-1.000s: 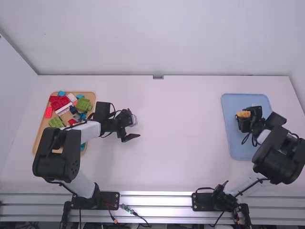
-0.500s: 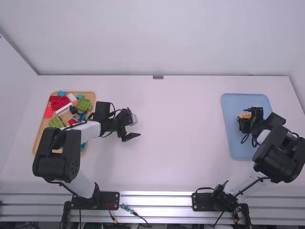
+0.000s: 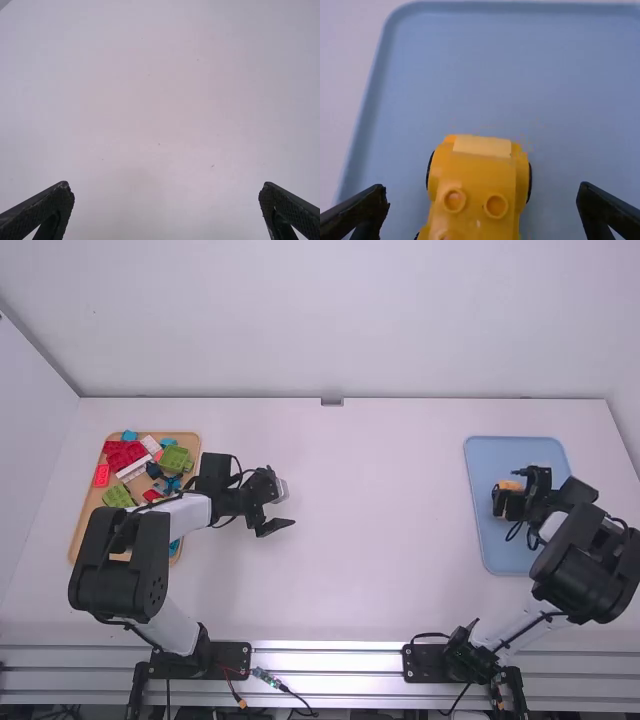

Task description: Assemble lego blocks to make yellow taxi

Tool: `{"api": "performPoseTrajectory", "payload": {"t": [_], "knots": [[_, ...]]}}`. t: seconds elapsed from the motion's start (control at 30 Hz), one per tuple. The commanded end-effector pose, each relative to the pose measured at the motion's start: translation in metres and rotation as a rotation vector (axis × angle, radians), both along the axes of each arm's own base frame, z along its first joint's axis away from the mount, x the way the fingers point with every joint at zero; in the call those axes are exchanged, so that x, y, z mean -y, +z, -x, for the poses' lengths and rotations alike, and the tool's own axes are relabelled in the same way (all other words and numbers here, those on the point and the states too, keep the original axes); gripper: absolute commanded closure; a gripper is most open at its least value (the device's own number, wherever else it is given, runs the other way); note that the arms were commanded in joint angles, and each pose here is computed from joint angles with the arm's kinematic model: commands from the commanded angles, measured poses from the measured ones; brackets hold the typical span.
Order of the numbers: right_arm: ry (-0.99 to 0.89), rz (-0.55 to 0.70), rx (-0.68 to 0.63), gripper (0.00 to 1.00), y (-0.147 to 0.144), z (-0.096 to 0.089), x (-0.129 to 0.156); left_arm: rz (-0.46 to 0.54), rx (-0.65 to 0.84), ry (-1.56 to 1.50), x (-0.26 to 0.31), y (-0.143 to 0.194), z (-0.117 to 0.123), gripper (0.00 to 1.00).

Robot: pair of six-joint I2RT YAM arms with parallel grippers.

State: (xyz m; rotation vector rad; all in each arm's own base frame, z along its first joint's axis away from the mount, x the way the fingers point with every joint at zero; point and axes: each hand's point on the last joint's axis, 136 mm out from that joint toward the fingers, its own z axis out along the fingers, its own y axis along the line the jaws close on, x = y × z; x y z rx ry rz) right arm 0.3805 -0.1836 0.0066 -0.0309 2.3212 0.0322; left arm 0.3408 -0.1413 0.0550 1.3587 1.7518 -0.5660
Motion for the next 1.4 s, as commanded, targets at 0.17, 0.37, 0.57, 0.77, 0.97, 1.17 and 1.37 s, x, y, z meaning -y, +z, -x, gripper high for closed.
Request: {"api": "performPoseTrajectory", "payload": {"t": [0.17,0.37,0.57,0.77,0.97,1.17,1.37], "knots": [[0.009,-0.030,-0.027,0.01,0.044,-0.007,-0.006,0.025,0.004,-0.015,0.003,0.006,0.006,0.01],[0.077,-0.063,-0.091,0.01,0.075,-0.012,-0.039,0.056,-0.040,0.077,0.001,0.010,-0.006,0.01],[-0.024,-0.006,-0.172,0.01,0.089,-0.025,-0.059,0.127,-0.168,0.468,-0.024,0.016,-0.050,0.01],[0.045,0.030,-0.218,0.01,0.104,-0.037,-0.115,0.178,-0.270,0.714,-0.044,0.024,-0.074,0.01],[0.160,0.117,-0.211,0.01,0.117,-0.049,-0.172,0.165,-0.440,0.937,-0.063,0.043,-0.079,0.01],[0.294,0.153,-0.161,0.01,0.133,-0.057,-0.235,0.092,-0.441,1.176,-0.097,0.080,-0.086,0.01],[0.290,0.192,-0.122,0.01,0.150,-0.061,-0.267,0.121,-0.425,1.208,-0.100,0.114,-0.088,0.01]]}}
